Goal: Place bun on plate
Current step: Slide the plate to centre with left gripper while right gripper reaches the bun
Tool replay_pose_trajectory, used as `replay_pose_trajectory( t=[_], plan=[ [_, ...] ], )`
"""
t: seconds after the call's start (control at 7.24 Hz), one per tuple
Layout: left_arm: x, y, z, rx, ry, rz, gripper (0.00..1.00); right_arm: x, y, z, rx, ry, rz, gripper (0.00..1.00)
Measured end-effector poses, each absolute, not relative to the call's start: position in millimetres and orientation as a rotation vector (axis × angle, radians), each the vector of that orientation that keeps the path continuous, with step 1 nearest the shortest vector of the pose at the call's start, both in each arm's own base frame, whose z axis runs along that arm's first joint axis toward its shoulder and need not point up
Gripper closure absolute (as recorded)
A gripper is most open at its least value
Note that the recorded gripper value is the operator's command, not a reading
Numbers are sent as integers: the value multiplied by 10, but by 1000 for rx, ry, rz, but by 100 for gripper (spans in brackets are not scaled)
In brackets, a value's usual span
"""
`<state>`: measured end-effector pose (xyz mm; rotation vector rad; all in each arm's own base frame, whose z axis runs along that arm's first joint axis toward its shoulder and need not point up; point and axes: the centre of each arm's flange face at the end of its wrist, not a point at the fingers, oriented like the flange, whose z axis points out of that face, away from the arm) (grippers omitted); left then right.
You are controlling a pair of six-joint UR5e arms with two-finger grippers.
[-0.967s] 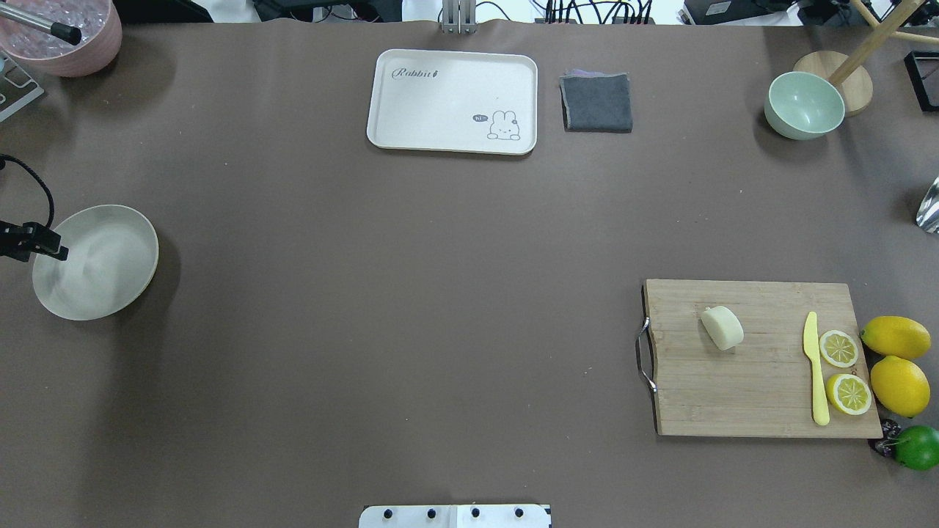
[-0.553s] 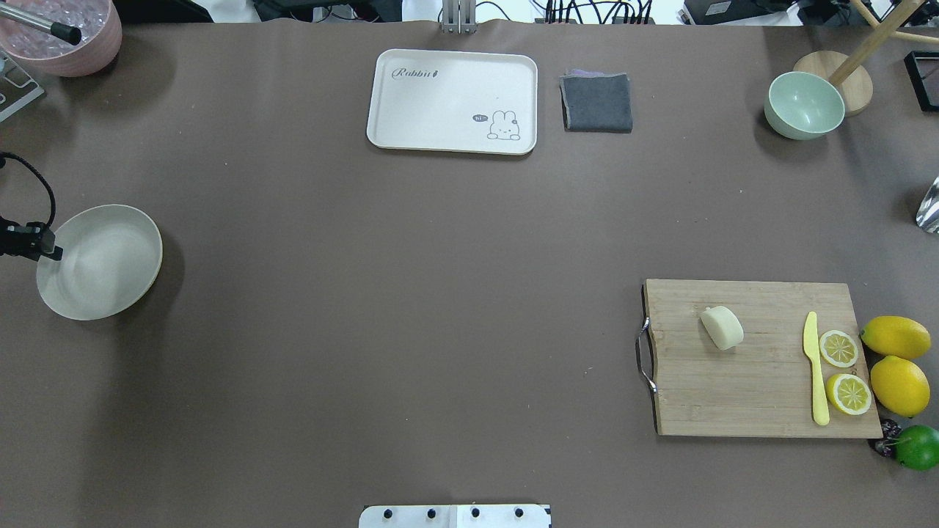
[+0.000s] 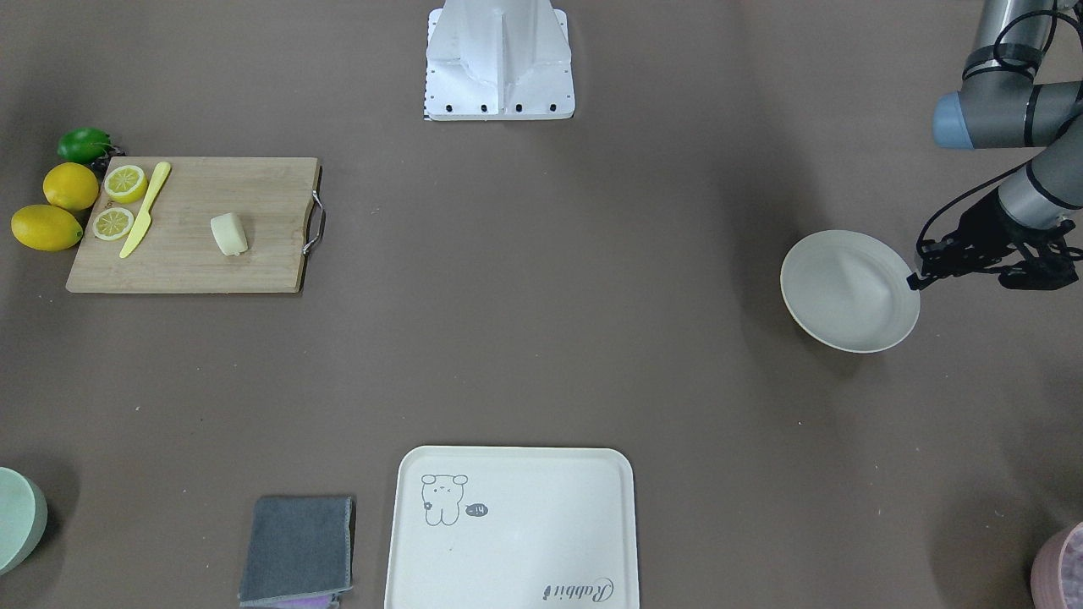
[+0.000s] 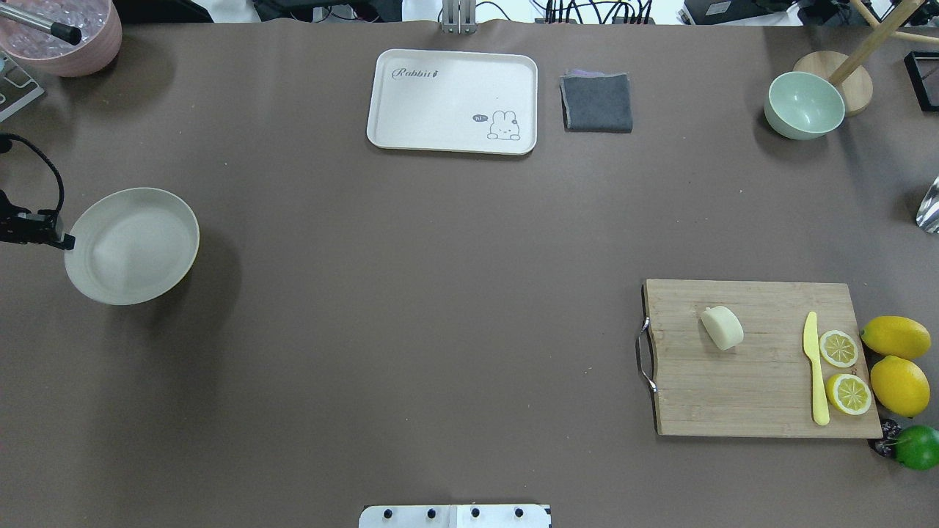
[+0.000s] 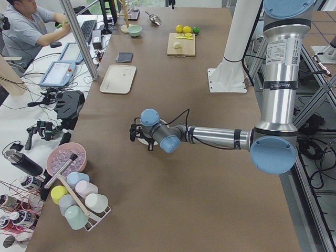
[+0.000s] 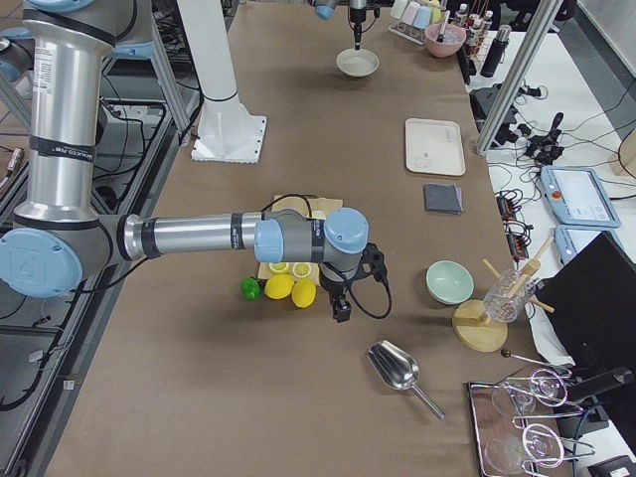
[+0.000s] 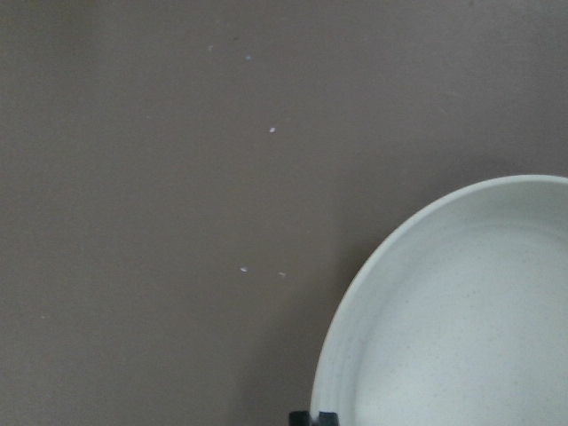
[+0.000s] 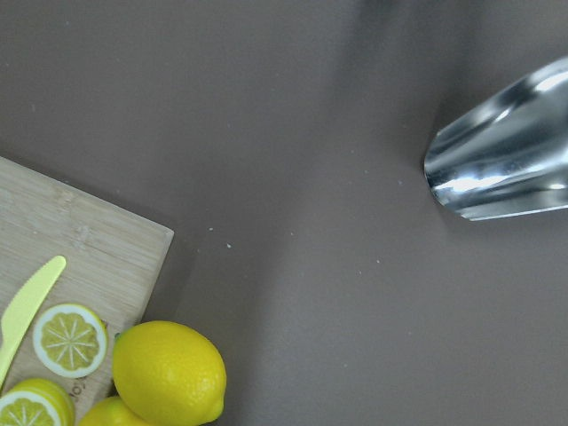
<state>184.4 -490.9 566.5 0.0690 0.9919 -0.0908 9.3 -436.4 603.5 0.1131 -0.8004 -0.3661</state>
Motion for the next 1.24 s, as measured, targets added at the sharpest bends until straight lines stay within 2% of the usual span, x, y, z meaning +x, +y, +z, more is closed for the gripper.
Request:
replay_pose_trajectory(
  t=[0.14, 0.41, 0.55, 0.83, 1.24],
  plan=[
    [1961, -4919, 5237, 53, 1050, -141, 100, -83, -4394, 5858, 135, -814, -367, 0],
    [2781, -4851, 4272, 5, 1140, -206, 100, -646, -4431, 5436, 199, -889, -320, 2],
    [3346, -4753, 3819, -22, 1163, -245, 100, -922, -4402, 5260, 220, -931, -306, 8],
    [4379, -4506, 3039, -36, 1126, -298, 100, -1462, -4428, 4836, 213, -1003, -282, 13],
    [5159, -4170, 2701, -15, 1071, -283, 100, -2374, -4326, 4363, 172, -1037, -344, 11]
  ],
)
